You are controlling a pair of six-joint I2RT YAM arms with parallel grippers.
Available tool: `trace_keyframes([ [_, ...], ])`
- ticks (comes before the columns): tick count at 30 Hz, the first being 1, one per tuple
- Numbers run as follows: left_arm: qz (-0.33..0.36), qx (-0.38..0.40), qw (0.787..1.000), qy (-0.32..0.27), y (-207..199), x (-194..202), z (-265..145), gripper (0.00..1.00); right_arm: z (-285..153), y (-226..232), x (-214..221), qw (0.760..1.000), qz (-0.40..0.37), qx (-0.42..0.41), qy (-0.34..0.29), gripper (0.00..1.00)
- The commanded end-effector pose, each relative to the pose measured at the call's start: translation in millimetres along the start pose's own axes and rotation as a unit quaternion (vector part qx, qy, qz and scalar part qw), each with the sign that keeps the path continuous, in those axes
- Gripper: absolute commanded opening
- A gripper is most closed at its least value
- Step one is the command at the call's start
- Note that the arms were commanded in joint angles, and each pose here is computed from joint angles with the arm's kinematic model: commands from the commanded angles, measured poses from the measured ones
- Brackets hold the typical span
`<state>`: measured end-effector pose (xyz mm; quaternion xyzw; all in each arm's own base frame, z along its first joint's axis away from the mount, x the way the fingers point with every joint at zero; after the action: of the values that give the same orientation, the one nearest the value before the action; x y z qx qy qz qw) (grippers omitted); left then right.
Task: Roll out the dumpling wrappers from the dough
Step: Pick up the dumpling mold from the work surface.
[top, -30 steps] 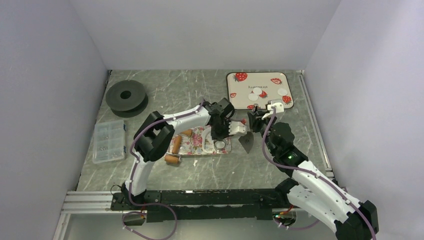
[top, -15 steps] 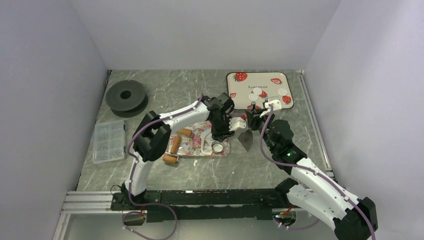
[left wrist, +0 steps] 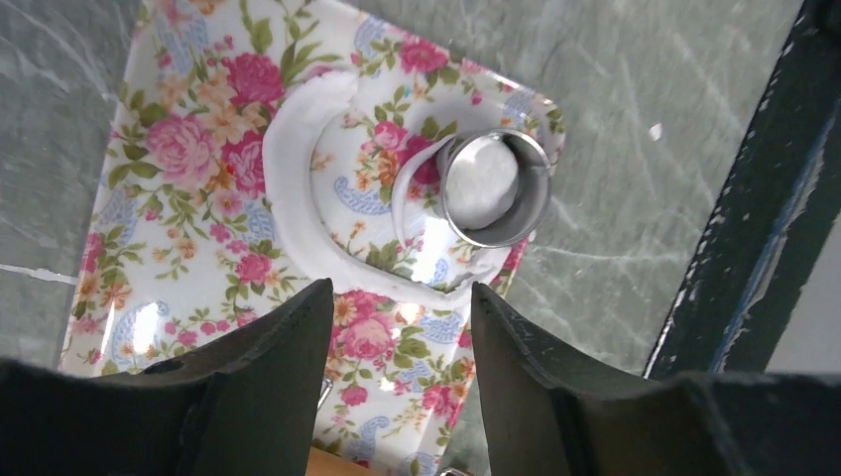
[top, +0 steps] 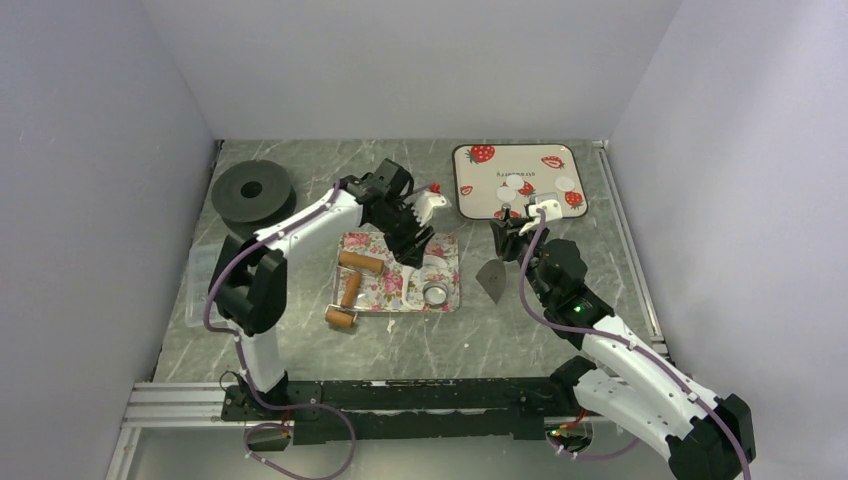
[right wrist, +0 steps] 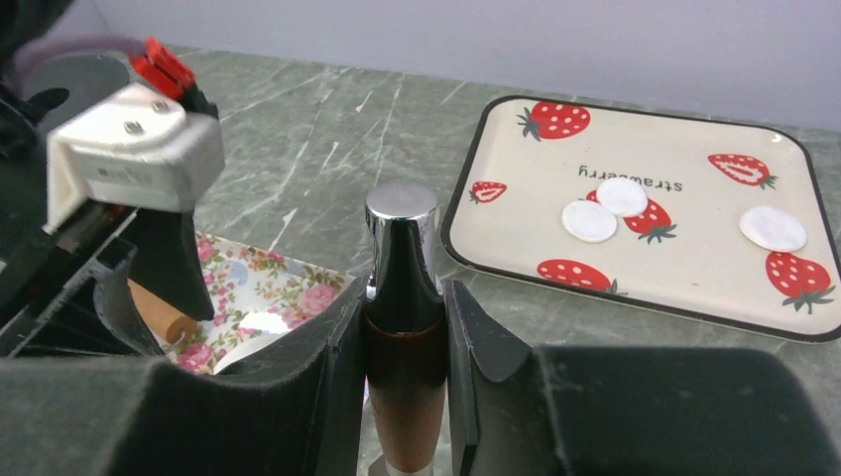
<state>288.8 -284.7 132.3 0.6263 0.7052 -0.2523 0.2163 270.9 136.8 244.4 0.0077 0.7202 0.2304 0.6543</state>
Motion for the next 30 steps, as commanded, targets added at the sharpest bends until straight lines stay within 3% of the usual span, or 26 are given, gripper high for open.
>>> trace_keyframes([
  [1, -0.029, 0.013, 0.998, -0.051, -14, -23, 1, 0.58, 2, 13, -29, 0.998, 0.017, -0.027, -0.048, 0.0],
  [7, -0.075, 0.046, 0.995, -0.043, -14, -11, 29, 0.57, 0, 13, -25, 0.998, 0.019, -0.03, -0.043, 0.0],
  [16, -0.085, 0.066, 0.994, -0.01, -18, 0, 51, 0.55, -7, 7, -23, 0.999, 0.015, -0.024, -0.046, 0.0],
  [24, -0.076, 0.073, 0.994, 0.012, -22, 5, 64, 0.42, -10, 5, -23, 0.998, 0.018, -0.022, -0.051, 0.0],
  [30, -0.061, 0.057, 0.996, 0.02, -20, 3, 62, 0.22, -13, 5, -22, 0.998, 0.021, -0.022, -0.052, 0.0],
])
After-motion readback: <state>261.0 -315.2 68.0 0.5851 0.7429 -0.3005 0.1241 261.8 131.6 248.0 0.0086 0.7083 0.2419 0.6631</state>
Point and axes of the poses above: each gripper's point midway between its finger pads, its own z axis out along the fingers, its own y axis along the line the jaws close on, x = y × z, the point moved 3 cm from there along -z, back along the fingers, and after that the axes turned 15 degrees about z, right-handed, at the moved point
